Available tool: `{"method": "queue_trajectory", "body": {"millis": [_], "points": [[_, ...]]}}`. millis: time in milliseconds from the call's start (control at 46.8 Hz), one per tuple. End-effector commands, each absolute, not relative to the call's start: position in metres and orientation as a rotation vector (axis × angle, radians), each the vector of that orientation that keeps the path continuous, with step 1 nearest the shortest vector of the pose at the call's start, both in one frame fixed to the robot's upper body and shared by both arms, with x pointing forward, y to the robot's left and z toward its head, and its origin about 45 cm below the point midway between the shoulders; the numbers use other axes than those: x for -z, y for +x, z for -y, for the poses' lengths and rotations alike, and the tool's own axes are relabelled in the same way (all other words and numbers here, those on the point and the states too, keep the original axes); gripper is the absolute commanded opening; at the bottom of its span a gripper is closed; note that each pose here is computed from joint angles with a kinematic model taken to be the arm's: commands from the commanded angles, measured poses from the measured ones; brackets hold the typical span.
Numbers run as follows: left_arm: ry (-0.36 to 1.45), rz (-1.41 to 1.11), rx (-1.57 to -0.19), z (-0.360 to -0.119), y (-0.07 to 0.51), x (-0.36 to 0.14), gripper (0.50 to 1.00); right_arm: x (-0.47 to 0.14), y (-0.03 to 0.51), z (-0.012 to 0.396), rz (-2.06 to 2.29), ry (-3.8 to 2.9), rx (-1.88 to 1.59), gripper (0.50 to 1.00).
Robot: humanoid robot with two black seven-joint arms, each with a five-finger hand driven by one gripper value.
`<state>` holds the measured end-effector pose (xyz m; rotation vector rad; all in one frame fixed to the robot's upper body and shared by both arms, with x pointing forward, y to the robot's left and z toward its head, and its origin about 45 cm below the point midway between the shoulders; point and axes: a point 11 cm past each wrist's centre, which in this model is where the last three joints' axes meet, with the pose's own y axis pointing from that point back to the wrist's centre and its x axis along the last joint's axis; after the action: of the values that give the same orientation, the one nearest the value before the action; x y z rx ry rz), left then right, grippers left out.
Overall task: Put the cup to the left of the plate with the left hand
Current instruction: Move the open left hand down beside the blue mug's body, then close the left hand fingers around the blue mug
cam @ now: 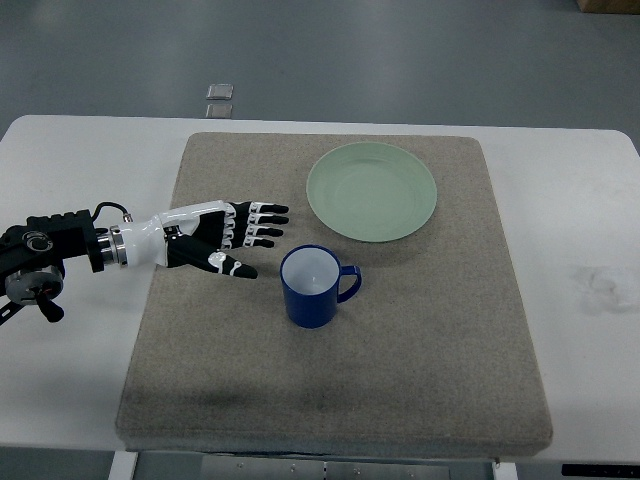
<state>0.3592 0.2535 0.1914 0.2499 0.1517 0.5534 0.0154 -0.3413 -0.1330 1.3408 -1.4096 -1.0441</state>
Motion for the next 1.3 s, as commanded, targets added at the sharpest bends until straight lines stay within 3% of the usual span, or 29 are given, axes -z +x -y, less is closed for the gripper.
{"method": "queue_trajectory", "body": {"millis": [0,1283], "points": [[0.248,-0.152,-0.551,-0.252,0.359,-0.191,0.992,0.133,0.015,0.341,1.409,1.341,1.044,0.932],[0.222,-0.134,-0.433,-0.212,0.337,-0.183,0.99,0.133,0.015,0.341,1.409,1.341,1.044,0.932]]}}
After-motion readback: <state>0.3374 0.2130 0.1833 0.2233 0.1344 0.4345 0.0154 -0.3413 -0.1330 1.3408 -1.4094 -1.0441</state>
